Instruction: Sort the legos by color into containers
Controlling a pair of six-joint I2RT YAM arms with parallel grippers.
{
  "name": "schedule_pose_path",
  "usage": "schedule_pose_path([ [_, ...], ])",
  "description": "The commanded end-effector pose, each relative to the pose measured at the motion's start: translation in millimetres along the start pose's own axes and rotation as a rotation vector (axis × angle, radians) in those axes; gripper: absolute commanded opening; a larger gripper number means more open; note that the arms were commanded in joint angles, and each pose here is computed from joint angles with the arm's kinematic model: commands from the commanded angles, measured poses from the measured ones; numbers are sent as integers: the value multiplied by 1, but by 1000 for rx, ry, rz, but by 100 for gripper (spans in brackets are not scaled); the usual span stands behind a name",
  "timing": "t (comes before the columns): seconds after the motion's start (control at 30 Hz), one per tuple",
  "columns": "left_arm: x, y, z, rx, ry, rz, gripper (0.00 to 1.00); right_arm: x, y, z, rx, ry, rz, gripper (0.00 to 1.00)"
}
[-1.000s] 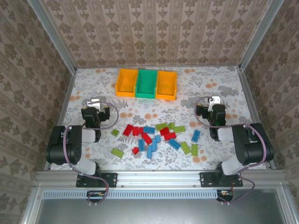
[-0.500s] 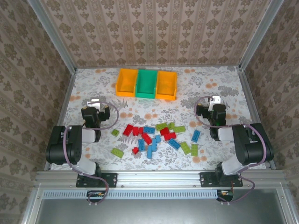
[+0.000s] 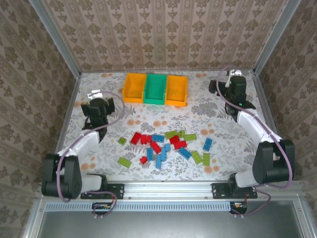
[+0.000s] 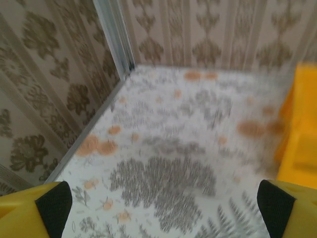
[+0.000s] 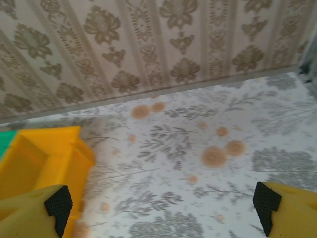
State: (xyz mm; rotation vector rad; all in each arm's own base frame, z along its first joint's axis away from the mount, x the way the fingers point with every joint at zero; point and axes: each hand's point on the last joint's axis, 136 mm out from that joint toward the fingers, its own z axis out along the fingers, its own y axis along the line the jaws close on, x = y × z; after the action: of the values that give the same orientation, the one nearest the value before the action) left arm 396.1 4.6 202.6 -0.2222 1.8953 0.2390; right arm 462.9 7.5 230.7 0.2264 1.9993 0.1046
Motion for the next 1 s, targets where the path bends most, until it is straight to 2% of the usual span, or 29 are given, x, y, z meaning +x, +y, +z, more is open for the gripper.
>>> schedule_pose_path([
  [0.0,38,-1,-27,-4,242,-122,100,66,40,15,-109,353,35,94],
  [0.1,53,-32,-47,102,269,-72,100,82,79,28,-139,466,-52,90],
  [0.23,71,-58,-71,220,291,-37,100,104,115,45,-139,556,-127,89],
  [0.43,107,-43,-89,178,419,-84,100,131,130,75,-88,662,-114,84],
  [0.5,120,-35,-95,138,473,-88,100,137,133,84,-65,678,-135,83],
  [0.63,138,-36,-102,146,538,-112,100,145,131,101,-11,691,-166,79],
  [0.73,149,-35,-105,134,569,-138,100,150,127,108,14,698,-187,70],
  [0.9,160,-35,-110,126,621,-165,100,153,115,107,53,689,-226,39],
  [0.97,162,-36,-111,127,629,-166,100,153,108,104,62,678,-228,32],
])
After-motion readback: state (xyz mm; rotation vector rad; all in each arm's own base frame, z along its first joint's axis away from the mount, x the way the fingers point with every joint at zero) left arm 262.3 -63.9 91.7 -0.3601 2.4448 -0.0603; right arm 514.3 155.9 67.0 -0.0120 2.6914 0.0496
